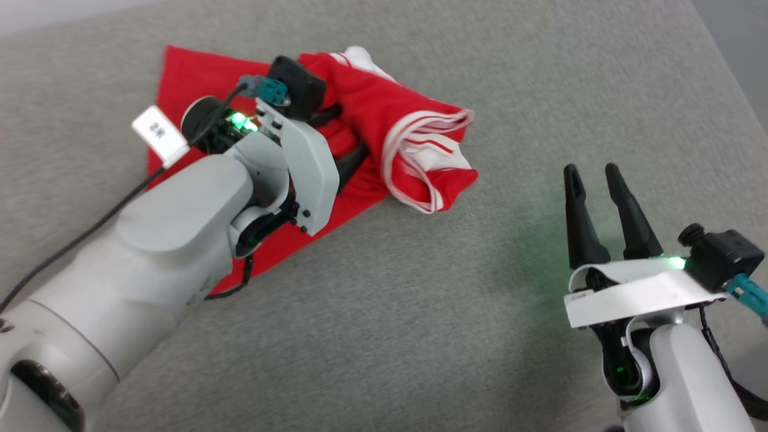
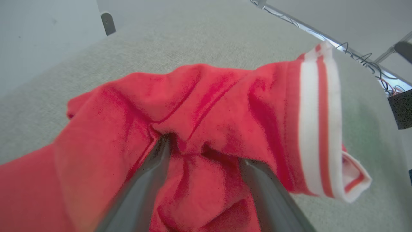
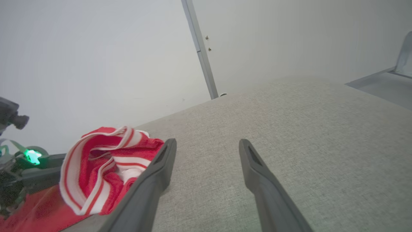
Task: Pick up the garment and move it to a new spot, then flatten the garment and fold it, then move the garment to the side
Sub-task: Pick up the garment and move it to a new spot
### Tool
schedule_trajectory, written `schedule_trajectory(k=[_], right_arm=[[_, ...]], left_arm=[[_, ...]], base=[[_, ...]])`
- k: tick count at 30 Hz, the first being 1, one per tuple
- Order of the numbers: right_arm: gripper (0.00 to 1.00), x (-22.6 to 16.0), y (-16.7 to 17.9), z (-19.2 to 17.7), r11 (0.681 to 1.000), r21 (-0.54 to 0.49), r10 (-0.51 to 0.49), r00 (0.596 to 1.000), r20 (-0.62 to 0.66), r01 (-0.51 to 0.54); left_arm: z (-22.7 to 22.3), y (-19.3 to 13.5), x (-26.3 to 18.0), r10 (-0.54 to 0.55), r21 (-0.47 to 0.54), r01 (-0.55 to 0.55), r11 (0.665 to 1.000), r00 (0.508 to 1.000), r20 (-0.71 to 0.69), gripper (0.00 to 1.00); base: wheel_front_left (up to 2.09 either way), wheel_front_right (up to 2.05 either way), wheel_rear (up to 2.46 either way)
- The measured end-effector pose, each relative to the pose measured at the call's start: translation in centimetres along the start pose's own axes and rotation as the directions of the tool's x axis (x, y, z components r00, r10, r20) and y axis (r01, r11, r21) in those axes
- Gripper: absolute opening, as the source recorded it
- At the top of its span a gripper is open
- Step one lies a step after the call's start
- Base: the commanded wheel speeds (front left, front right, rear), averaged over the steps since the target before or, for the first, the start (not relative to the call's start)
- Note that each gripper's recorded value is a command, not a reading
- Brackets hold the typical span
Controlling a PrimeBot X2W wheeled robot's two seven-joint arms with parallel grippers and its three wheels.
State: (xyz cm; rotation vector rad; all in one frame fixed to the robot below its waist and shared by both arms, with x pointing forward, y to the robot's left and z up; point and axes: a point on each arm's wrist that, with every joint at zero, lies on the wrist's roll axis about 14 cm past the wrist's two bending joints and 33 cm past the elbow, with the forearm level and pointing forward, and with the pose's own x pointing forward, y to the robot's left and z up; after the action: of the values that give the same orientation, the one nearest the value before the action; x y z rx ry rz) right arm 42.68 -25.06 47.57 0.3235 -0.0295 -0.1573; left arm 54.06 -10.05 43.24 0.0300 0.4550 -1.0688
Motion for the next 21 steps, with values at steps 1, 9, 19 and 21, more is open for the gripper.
schedule_trajectory(k=[1,9,19,21], right_arm=[[1.0,-0.1,0.4,-0.1,1.0,-0.01,0.011,1.0,-0.003,-0.011],[1.0,-0.6,3.7,-1.4,0.99,-0.062,0.123,0.991,-0.048,-0.126],[1.0,-1.5,6.8,-3.1,0.964,-0.082,0.242,0.964,-0.113,-0.252],[1.0,-1.7,7.1,-3.5,0.959,-0.087,0.259,0.958,-0.126,-0.271]], left_arm=[[0.9,0.0,-0.5,0.007,-0.005,-0.007,1.0,0.999,0.038,1.0],[1.9,0.7,-6.8,0.134,-0.1,-0.114,0.989,0.966,0.222,1.0],[-4.0,5.6,-19.4,0.515,-0.371,-0.418,0.83,0.829,0.217,1.0],[-5.8,6.4,-22.7,0.599,-0.404,-0.492,0.771,0.775,0.199,1.0]], base=[[0.0,0.0,0.0],[0.0,0.0,0.0],[0.0,0.0,0.0],[0.0,0.0,0.0]])
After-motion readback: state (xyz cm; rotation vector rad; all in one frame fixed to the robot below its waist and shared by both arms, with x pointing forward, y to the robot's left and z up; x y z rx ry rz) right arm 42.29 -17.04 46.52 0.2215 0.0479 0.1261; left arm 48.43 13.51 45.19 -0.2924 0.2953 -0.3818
